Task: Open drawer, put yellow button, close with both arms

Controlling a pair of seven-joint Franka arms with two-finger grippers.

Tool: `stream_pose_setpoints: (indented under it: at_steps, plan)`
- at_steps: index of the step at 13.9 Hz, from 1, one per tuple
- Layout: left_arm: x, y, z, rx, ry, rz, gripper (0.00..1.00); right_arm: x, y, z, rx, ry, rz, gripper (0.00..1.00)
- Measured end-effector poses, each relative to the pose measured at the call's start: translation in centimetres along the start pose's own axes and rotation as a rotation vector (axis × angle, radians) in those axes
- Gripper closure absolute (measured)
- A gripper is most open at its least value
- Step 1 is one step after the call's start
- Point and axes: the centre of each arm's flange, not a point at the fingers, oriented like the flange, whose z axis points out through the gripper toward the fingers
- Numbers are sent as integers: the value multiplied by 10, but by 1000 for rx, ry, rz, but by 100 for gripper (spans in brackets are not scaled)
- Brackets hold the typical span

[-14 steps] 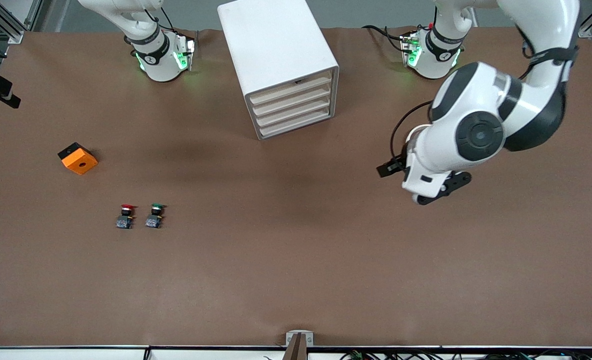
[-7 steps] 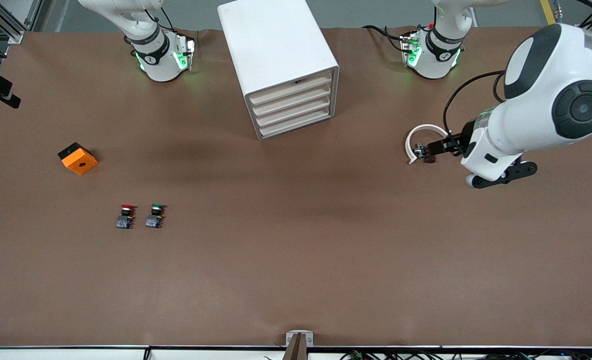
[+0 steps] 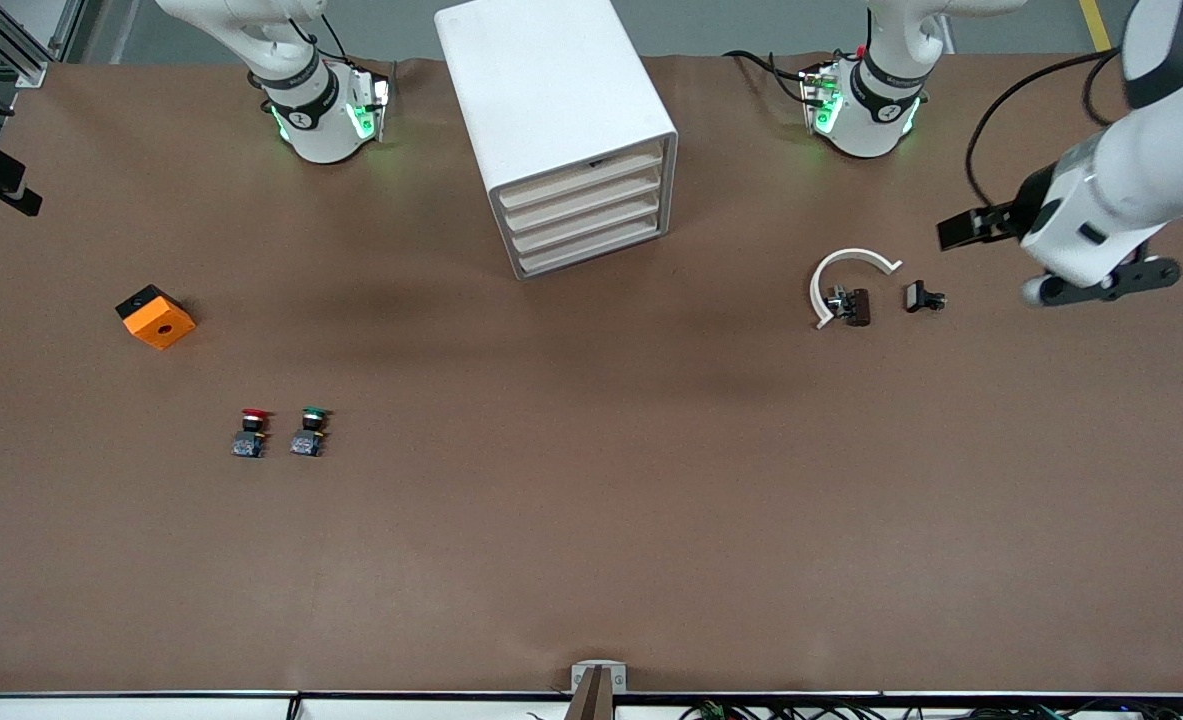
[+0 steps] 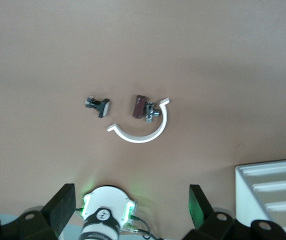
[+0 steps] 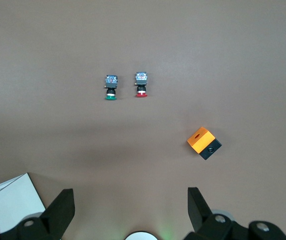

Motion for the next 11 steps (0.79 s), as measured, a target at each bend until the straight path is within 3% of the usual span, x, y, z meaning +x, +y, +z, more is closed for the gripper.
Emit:
stream_pose_setpoints:
  at_steps: [2,7,11]
  plan:
    - [-22,-34,0,-20,25,17,0,0,0,0,0,0,0,0]
    - [-71,-68,25,-63,184,19,0,0,0,0,0,-1,1,0]
    - [-77,-70,7,-58,283,50,0,0,1,0,0,-1,1,0]
